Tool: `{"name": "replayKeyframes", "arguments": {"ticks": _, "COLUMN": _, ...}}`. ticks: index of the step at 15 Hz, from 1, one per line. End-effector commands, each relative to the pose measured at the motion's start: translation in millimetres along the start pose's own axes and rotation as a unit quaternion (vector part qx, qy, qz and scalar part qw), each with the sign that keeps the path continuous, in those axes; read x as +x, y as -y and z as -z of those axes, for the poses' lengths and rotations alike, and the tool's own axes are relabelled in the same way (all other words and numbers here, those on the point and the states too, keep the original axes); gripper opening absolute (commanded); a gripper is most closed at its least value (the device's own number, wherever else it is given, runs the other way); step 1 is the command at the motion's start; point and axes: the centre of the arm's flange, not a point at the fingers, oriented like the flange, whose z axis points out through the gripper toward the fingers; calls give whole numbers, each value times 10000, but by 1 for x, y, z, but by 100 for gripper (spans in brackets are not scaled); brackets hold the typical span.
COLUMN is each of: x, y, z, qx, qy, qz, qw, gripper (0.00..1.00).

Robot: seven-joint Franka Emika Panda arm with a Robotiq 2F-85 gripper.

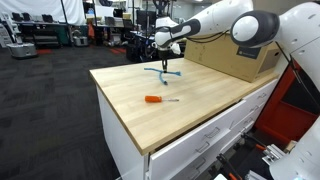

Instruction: Place the rope on the right on top of the rope on the left.

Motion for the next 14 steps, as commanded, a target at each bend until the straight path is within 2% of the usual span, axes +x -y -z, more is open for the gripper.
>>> {"name": "replayKeyframes", "arguments": {"ticks": 1, "x": 17, "y": -20, "z": -7, "qx": 42, "qy": -186, "qz": 519, "qw": 9985, "gripper": 3}}
{"name": "replayKeyframes", "arguments": {"ticks": 8, "x": 26, "y": -20, "z": -20, "qx": 117, "qy": -236, "qz": 933, "qw": 9953, "gripper": 3}}
{"name": "replayKeyframes", "arguments": {"ticks": 9, "x": 26, "y": -20, "z": -21, "qx": 146, "qy": -241, "qz": 940, "qw": 9952, "gripper": 36}}
{"name": "replayKeyframes", "arguments": {"ticks": 10, "x": 26, "y": -20, "z": -22, "qx": 150, "qy": -241, "qz": 938, "qw": 9952, "gripper": 36}}
{"name": "replayKeyframes", "arguments": {"ticks": 14, "x": 25, "y": -17, "z": -18, "qx": 133, "qy": -189, "qz": 935, "qw": 9954, "gripper": 63}}
